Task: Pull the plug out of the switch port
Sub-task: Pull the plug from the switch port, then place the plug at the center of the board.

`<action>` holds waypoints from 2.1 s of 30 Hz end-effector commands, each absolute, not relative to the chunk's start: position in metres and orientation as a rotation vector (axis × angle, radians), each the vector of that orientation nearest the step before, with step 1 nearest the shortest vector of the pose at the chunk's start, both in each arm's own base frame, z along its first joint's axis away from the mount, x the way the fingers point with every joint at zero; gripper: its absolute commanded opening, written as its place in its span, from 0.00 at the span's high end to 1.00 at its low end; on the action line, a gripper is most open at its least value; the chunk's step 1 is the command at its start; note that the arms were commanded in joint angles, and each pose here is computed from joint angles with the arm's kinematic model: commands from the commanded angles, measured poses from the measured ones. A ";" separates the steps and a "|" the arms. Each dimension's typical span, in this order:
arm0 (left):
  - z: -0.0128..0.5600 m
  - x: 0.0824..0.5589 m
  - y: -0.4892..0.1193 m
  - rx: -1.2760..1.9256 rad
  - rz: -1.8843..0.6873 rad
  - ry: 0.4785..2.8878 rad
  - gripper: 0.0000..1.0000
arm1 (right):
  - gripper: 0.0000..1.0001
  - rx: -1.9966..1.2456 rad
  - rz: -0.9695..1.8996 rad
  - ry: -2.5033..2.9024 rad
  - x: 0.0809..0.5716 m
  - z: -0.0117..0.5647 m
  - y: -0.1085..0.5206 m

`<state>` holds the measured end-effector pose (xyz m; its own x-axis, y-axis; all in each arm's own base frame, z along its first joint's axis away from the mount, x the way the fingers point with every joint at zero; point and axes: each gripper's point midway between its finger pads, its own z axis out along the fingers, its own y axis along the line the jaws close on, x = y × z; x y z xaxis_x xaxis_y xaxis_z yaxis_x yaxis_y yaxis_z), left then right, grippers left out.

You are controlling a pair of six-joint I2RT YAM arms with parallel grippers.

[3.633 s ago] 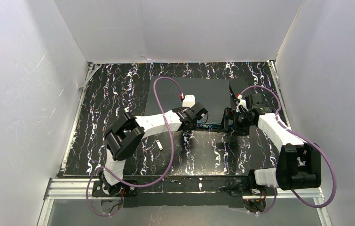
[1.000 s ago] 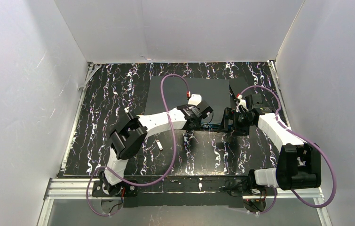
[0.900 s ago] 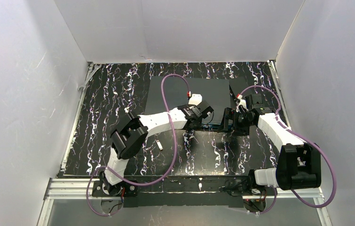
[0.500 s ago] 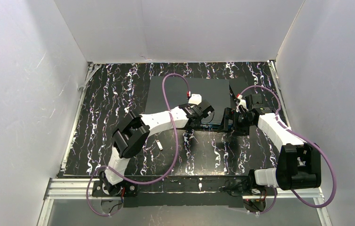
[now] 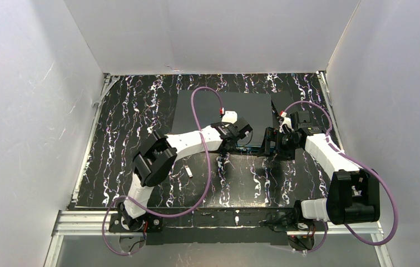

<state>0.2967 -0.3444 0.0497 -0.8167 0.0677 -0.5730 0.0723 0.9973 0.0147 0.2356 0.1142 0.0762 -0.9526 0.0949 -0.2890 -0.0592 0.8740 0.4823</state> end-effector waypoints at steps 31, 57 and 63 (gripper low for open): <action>0.069 0.231 -0.324 0.120 -0.183 2.601 1.00 | 0.01 0.024 0.730 2.737 0.235 0.073 0.114; 0.075 0.207 -0.261 -0.177 0.069 2.624 1.00 | 0.01 0.025 0.736 2.744 0.234 0.068 0.115; 0.064 0.207 -0.254 -0.228 0.102 2.673 1.00 | 0.01 0.025 0.738 2.746 0.233 0.068 0.115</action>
